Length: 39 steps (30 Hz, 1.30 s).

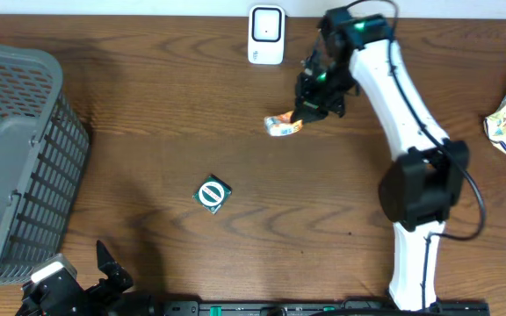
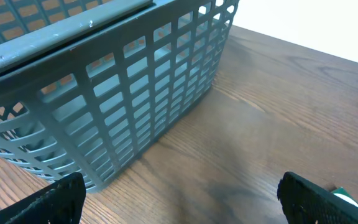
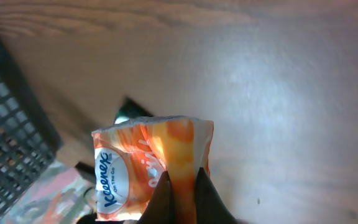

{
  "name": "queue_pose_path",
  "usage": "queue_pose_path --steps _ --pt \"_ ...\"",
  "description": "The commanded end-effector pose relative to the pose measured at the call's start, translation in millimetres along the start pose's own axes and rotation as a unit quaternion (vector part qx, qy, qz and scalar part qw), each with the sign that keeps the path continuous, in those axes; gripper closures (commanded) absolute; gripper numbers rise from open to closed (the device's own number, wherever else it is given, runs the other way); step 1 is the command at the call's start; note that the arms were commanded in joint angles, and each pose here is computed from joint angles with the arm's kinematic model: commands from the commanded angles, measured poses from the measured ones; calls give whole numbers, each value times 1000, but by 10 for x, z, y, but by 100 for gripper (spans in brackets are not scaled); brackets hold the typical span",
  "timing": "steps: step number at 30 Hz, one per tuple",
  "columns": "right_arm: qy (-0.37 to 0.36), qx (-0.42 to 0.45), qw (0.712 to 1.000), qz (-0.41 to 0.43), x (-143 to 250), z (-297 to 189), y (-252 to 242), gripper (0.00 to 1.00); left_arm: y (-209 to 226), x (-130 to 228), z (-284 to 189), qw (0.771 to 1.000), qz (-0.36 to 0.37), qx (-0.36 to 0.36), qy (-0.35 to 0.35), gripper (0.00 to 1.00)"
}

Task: Scan the item barcode
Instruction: 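Lift the Kleenex box and carry it toward the white scanner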

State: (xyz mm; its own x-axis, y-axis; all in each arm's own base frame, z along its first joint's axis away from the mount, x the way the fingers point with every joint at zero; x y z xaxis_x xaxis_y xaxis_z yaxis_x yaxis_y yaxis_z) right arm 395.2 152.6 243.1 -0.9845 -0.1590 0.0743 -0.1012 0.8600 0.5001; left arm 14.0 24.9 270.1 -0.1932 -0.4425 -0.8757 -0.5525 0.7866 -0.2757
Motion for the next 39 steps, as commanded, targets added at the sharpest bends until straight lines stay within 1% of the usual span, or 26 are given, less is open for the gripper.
queue_pose_path --steps 1,5,7,11,16,20,23,27,31,34,35,39 --pt "-24 -12 999 -25 232 -343 168 98 3 -2 -4 1000 -4 -2 -2 2" --pt "-3 8 1000 -25 508 -505 259 99 3 -2 -4 1000 -4 -2 -2 2" --pt "-1 10 999 -32 585 -527 283 98 3 -2 -4 1000 -4 -2 -2 2" --pt "23 4 999 -26 787 -477 303 99 3 -3 -5 1000 -4 -2 -2 2" --pt "63 -2 998 -7 1152 -384 223 99 3 -2 -4 1000 -4 -2 -2 2" --pt "82 3 996 34 1475 -284 102 99 3 -2 -4 1000 -4 -2 -2 2" --pt "75 6 994 83 1665 -218 26 99 3 -2 -4 1000 -4 -2 -2 2" --pt "33 -2 993 117 1803 -177 -24 99 3 -2 -4 1000 -4 -2 -2 2" --pt "-29 -11 995 91 1758 -210 -9 99 3 -3 -5 1000 -4 -2 -2 2" --pt "-103 1 993 55 1560 -247 1 99 3 -2 -4 1000 -4 -2 -2 2" --pt "-141 10 989 39 1454 -268 6 99 3 -2 -4 1000 -4 -2 -2 2" --pt "-273 39 961 -4 1107 -374 26 99 3 -3 -5 1000 -4 -2 -2 2"
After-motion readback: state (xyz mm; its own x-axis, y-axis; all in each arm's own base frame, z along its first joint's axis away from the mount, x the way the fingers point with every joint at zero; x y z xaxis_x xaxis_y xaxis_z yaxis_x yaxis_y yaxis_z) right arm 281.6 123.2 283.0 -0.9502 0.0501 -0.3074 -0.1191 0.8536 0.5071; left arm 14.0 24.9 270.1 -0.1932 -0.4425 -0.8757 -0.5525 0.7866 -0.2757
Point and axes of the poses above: each gripper's point midway between its finger pads, its own z axis out along the fingers, its own y axis along the line the jaws close on, x = y × z, the point moved 10 cm from there along -z, back along the fingers, and after that the axes turned 14 degrees about -z, right-handed, at the moved point
